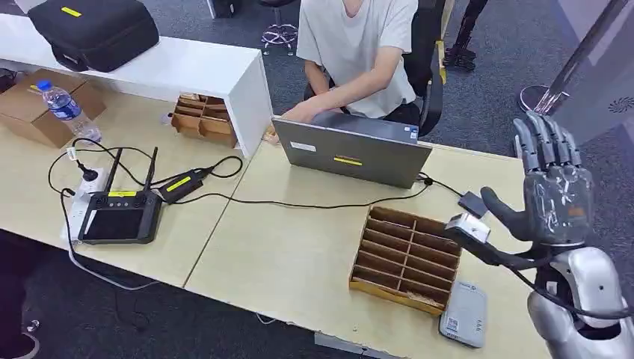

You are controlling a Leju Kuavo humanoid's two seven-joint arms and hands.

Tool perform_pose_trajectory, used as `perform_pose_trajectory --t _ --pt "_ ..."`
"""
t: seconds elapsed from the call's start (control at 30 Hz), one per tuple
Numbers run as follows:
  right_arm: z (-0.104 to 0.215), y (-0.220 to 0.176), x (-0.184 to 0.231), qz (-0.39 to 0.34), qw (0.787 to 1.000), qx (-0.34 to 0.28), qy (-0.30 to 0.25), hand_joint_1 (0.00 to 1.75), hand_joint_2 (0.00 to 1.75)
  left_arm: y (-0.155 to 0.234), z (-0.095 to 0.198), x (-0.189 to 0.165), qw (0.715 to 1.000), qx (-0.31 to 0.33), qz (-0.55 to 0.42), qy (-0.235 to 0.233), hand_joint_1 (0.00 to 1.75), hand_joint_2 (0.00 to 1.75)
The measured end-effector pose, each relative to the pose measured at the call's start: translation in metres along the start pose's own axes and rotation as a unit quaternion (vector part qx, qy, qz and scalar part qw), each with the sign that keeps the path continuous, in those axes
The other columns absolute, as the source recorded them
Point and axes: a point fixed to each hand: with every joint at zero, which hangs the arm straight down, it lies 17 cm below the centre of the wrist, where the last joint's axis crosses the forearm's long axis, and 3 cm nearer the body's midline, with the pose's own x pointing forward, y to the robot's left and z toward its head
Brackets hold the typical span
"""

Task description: Pass the card to the sensor for recognition and then transmit it.

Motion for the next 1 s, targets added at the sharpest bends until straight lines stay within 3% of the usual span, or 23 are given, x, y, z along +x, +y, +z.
perform_pose_trajectory --t 0.43,0.77,0.87,1.0 --pt "0.1 -0.03 0.03 -0.015 1.0 -0.023 -0.008 0.0 1.75 0.002 0.001 -0.006 1.0 0.01 0.029 0.002 0.0 1.75" --pt "0.118 -0.035 0.036 -0.019 1.0 -0.021 -0.004 0.0 1.75 0.002 0.001 -0.007 0.999 0.011 0.033 0.003 0.0 1.75" --pt "0.152 -0.014 0.039 -0.053 0.997 0.047 0.015 0.0 1.75 0.003 0.001 -0.008 0.999 0.013 0.04 0.003 0.0 1.75" --pt "0.167 0.004 0.037 -0.063 0.992 0.107 0.013 0.0 1.75 0.003 0.001 -0.009 0.999 0.013 0.043 0.003 0.0 1.75"
